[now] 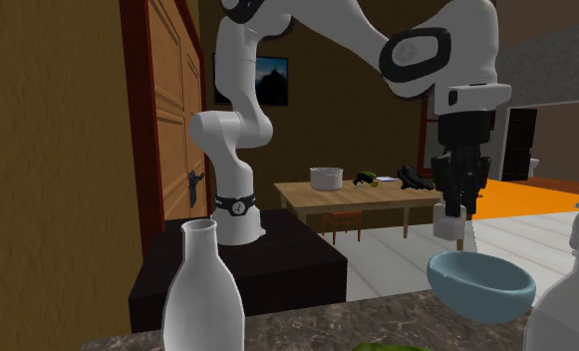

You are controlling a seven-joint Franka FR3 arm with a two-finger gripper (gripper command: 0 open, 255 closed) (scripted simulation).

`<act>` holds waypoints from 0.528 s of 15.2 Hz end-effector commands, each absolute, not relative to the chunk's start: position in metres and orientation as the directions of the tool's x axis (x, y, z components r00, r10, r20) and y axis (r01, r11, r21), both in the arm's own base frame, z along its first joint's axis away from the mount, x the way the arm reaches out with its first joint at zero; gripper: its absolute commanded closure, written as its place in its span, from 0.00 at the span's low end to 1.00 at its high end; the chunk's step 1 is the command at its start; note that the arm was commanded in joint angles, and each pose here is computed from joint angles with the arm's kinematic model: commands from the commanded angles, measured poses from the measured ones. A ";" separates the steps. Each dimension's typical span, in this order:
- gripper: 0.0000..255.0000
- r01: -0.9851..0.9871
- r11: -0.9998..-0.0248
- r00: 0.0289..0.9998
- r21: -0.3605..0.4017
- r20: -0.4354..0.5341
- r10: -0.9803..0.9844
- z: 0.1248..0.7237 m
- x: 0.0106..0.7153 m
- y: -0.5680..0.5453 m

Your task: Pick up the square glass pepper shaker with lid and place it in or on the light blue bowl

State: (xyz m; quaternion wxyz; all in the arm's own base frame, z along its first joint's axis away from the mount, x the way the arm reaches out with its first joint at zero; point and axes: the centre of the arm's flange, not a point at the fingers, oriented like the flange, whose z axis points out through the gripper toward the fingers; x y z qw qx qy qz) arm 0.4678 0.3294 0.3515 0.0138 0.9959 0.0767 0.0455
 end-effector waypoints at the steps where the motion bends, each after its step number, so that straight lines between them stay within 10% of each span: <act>1: 1.00 0.150 -0.988 0.984 0.034 0.089 0.152 0.352 0.463 0.357; 8: 1.00 0.150 -0.988 0.984 0.034 0.089 0.152 0.351 0.457 0.435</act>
